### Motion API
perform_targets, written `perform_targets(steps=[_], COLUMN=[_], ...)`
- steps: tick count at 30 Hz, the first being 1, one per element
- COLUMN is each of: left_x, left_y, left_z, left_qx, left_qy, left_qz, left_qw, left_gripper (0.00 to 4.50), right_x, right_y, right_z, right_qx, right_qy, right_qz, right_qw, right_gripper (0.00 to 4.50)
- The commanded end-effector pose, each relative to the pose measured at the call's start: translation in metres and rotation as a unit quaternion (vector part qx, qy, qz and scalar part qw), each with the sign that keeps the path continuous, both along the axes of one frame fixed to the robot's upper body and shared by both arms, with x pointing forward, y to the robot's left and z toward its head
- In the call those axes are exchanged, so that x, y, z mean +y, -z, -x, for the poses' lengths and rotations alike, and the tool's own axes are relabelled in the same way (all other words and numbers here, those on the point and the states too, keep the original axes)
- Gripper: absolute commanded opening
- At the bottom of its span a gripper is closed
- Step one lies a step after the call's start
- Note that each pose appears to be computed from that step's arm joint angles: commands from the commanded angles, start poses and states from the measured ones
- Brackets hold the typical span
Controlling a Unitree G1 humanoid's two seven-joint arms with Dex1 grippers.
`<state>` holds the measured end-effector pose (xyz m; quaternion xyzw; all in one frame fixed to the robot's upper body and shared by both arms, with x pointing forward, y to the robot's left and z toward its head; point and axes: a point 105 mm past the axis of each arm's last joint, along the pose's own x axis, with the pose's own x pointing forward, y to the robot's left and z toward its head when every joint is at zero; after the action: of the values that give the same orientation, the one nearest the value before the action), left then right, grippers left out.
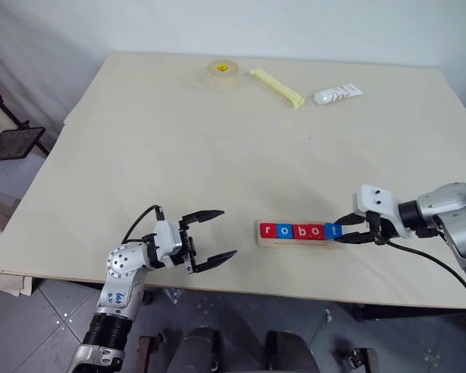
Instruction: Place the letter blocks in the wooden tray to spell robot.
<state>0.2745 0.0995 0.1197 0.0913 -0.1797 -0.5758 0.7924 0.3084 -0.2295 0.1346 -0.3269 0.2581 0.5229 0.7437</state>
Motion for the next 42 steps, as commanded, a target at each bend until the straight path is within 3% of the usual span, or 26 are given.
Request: perform_targets(steps=[1, 4, 5, 10, 12, 25, 37, 42], left_x=[-0.002, -0.003, -0.003, -0.003, -0.005, -0.005, -0.001, -0.003], left_y=[-0.005, -0.006, -0.006, -0.006, -0.005, -0.005, -0.005, -0.006], left_z=[0.002, 0.001, 0.001, -0.001, -0.001, 0.000, 0.000, -0.003], left_qx=[-0.018, -0.018, -0.019, -0.019, -0.019, -0.020, -0.019, -0.021], left_qy=[0.002, 0.003, 0.003, 0.004, 0.007, 0.009, 0.002, 0.005], left_qz=[0.001, 0.001, 0.001, 0.002, 0.002, 0.002, -0.001, -0.001], left_qw=[1.000, 1.000, 1.000, 1.000, 1.000, 1.000, 1.000, 1.000], left_gripper=[4.50, 4.50, 4.50, 4.50, 4.50, 4.50, 4.50, 4.50], right_x=[0.003, 0.004, 0.005, 0.009, 0.015, 0.014, 0.019, 0.018], right_y=[-0.003, -0.007, -0.009, -0.024, -0.035, -0.026, -0.007, -0.024], right_z=[0.002, 0.001, 0.001, 0.000, -0.005, -0.026, -0.014, -0.016], right_qx=[-0.007, -0.016, -0.021, -0.043, -0.058, -0.072, -0.049, -0.080], right_qy=[-0.014, -0.014, -0.013, -0.011, 0.003, 0.057, 0.043, 0.049], right_qz=[0.010, 0.004, 0.003, -0.018, -0.057, -0.097, -0.093, -0.108], right_qw=[1.000, 1.000, 1.000, 0.999, 0.997, 0.991, 0.994, 0.990], right_gripper=[3.25, 4.33, 4.48, 4.48, 4.48, 0.02, 0.02, 0.02])
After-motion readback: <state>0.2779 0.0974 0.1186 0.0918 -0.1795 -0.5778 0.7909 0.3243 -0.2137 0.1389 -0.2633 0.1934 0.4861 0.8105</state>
